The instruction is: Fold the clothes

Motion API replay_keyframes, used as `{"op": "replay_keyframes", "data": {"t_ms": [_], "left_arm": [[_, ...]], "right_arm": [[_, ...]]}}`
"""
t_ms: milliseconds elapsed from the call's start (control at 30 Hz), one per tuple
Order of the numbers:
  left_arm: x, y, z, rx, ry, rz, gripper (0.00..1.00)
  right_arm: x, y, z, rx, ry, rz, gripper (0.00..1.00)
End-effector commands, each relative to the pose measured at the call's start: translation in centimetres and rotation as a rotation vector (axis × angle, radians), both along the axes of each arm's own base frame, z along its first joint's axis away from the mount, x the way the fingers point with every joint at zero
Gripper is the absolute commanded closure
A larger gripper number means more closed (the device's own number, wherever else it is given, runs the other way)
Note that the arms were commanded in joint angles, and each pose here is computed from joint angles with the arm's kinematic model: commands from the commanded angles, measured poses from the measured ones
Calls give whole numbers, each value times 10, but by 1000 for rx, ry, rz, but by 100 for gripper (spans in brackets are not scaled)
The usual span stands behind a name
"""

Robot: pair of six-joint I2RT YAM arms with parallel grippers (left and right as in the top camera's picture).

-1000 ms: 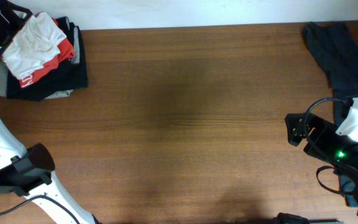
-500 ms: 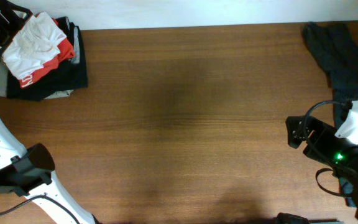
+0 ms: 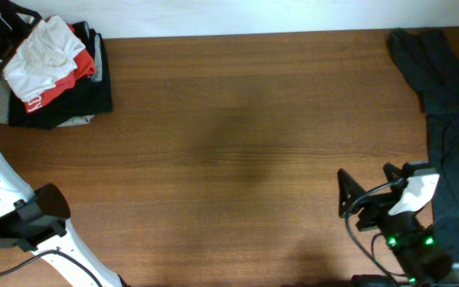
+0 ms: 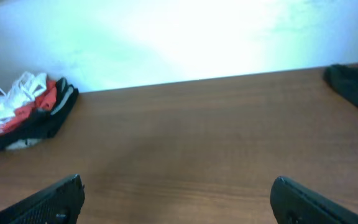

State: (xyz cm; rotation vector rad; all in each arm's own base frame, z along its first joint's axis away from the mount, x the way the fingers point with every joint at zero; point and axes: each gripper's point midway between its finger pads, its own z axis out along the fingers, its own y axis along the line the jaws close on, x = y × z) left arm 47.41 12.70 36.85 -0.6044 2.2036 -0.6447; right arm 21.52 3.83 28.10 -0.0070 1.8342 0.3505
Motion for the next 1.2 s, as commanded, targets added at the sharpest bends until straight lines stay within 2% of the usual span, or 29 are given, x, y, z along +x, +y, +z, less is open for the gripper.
{"op": "replay_keyframes", "data": {"t_ms": [0,300,533,1167], "left_arm": [[1,-3,-1,-12,0,-11,1],[1,-3,-1,-13,0,-11,1],[1,-3,-1,-12,0,-11,1],[1,-3,-1,-13,0,-11,1]], "right_arm": [[5,5,-24,-17,-61,22,1],[22,12,-50,-16,-265,48,1],[14,12,-54,-11,-351,46,1],[18,1,-44,-10,-425,-33,1]]}}
